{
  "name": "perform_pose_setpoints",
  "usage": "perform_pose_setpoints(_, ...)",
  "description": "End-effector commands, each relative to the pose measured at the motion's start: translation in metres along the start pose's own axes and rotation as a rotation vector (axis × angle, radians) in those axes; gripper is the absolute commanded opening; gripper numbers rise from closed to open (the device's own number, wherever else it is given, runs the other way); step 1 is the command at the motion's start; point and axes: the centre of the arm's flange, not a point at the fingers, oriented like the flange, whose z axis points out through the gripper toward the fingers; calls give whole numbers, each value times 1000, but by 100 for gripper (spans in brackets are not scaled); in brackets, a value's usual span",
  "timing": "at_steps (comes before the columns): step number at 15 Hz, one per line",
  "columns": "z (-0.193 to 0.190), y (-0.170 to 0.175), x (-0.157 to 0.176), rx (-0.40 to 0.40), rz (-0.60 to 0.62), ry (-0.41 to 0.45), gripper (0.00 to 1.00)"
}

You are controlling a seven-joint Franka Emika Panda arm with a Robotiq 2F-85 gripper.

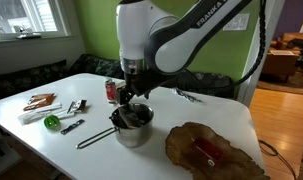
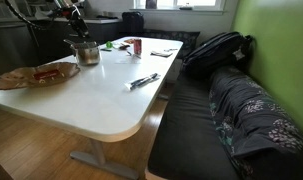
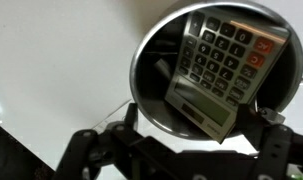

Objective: Pick up the calculator from the silver pot and put it on the bottom right side of the table

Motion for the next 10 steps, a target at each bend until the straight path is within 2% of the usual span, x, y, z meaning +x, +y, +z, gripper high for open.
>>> perform_pose_setpoints(1,16,-35,20,-43,73,-39,100)
perform_pose_setpoints(4,15,-43,26,-40,110,-43,100)
perform_pose_setpoints(7,26,-48,32,-16,126,-98,100)
perform_pose_setpoints(10,38,-58,28,-40,113,-162,100)
